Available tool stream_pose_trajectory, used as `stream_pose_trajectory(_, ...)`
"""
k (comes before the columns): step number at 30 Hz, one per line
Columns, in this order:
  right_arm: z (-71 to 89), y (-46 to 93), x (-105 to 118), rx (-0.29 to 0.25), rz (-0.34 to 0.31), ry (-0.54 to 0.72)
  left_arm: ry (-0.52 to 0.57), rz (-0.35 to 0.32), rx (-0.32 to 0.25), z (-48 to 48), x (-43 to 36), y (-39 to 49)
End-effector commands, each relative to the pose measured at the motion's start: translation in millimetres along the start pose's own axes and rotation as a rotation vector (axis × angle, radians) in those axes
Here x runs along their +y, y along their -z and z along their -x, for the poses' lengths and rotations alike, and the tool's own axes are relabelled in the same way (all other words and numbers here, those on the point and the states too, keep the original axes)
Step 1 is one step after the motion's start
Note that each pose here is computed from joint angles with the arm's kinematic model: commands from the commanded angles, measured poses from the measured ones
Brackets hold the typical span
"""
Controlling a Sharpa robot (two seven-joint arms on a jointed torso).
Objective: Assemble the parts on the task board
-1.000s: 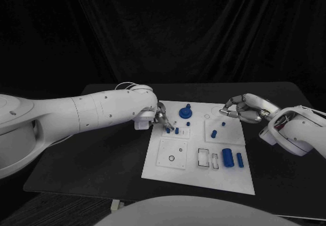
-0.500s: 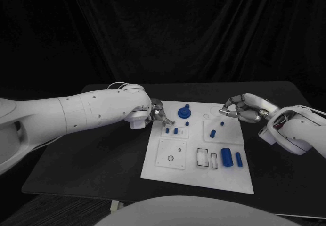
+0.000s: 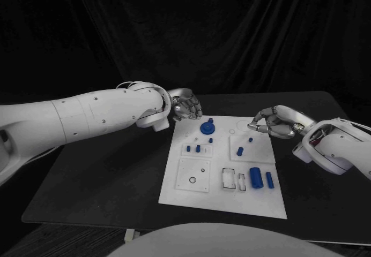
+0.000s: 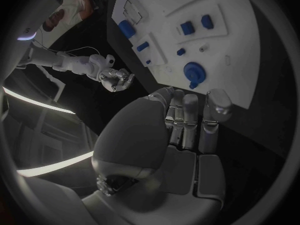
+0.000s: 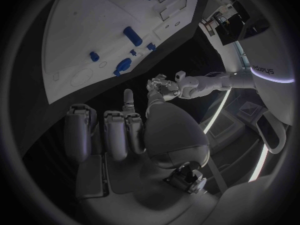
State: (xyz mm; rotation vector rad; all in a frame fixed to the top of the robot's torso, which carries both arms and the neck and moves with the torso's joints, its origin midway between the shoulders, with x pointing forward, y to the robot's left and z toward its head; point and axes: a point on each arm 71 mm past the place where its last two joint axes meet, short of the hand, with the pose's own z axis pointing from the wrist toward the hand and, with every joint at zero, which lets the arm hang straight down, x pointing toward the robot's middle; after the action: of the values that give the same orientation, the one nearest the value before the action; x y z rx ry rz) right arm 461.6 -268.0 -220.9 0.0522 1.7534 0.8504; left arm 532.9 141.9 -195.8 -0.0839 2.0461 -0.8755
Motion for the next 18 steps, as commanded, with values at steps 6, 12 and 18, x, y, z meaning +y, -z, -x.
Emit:
stream_pose_trajectory(6,4.2,4.9,4.1,-0.064,0.05,0.009,-0.432,-0.37,-0.065,-23.6,-13.8,-16.1)
stream_pose_trajectory(12,4.6,5.9,4.8,-0.069,0.057,0.009,-0.569,-0.376,-0.008,-44.1,-15.6,-27.6)
stream_pose_trajectory(18,3.8,5.0,5.6,-0.065,0.057,0.008,-0.601,-0.371,0.002,-51.9,-19.4,-33.8)
